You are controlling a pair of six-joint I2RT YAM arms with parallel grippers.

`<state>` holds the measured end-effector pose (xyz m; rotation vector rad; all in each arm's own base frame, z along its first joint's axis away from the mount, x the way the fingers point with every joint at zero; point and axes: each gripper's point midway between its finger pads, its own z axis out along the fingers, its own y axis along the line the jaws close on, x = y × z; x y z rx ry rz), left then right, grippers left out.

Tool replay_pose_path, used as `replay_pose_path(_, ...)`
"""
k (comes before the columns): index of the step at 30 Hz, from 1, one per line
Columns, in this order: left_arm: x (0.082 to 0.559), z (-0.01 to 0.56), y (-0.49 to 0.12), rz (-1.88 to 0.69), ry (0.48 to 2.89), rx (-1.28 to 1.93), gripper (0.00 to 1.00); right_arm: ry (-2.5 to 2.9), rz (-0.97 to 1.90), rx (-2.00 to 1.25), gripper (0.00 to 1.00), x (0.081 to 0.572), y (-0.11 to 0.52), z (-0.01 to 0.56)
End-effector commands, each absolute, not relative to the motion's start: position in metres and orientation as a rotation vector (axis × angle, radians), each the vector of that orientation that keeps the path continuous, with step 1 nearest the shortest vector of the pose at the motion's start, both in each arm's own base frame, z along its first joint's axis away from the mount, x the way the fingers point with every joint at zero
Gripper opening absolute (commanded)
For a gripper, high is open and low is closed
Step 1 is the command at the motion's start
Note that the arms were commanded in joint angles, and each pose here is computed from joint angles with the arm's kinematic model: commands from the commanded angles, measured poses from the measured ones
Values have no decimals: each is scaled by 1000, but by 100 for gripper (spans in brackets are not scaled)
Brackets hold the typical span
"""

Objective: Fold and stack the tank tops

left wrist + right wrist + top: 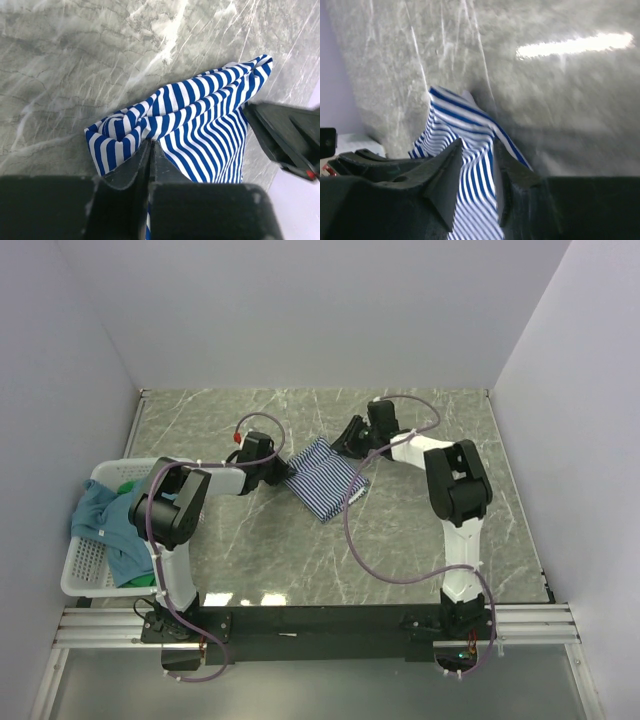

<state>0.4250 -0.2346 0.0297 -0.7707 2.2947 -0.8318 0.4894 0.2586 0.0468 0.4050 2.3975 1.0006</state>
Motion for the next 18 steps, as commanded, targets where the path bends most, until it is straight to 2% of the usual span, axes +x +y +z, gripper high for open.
replay_pose_path(1, 416, 32, -232, -804, 2335, -710, 10, 2223, 858, 382, 42, 498, 227, 124)
replay_pose_path(2, 417, 35, -233, -809, 2335, -696, 13, 2227, 820, 396, 44, 490, 219, 123)
replay_pose_path(3, 417, 35, -234, -806, 2344, -672, 14, 2185, 802, 396, 47, 483, 212, 147)
replay_pose_path(4, 423, 42, -236, -807, 2333, -660, 15, 2206, 734, 422, 52, 472, 201, 139)
replay_pose_path(6, 423, 40, -234, -780, 2353, -652, 15, 2188, 715, 441, 56, 453, 191, 156)
replay_pose_path(7, 425, 41, -234, -776, 2350, -653, 15, 2229, 709, 457, 57, 436, 186, 138)
replay_pose_path(9, 426, 39, -233, -757, 2361, -658, 15, 2233, 753, 464, 58, 414, 186, 140)
replay_pose_path(10, 427, 39, -233, -752, 2359, -660, 15, 2288, 746, 485, 59, 394, 182, 116)
replay_pose_path(12, 428, 40, -232, -745, 2352, -658, 16, 2272, 804, 492, 61, 373, 183, 116)
replay_pose_path(13, 428, 40, -231, -746, 2348, -657, 17, 2304, 799, 514, 63, 354, 179, 94)
replay_pose_path(18, 423, 37, -237, -777, 2366, -660, 16, 2289, 887, 512, 73, 321, 189, 79)
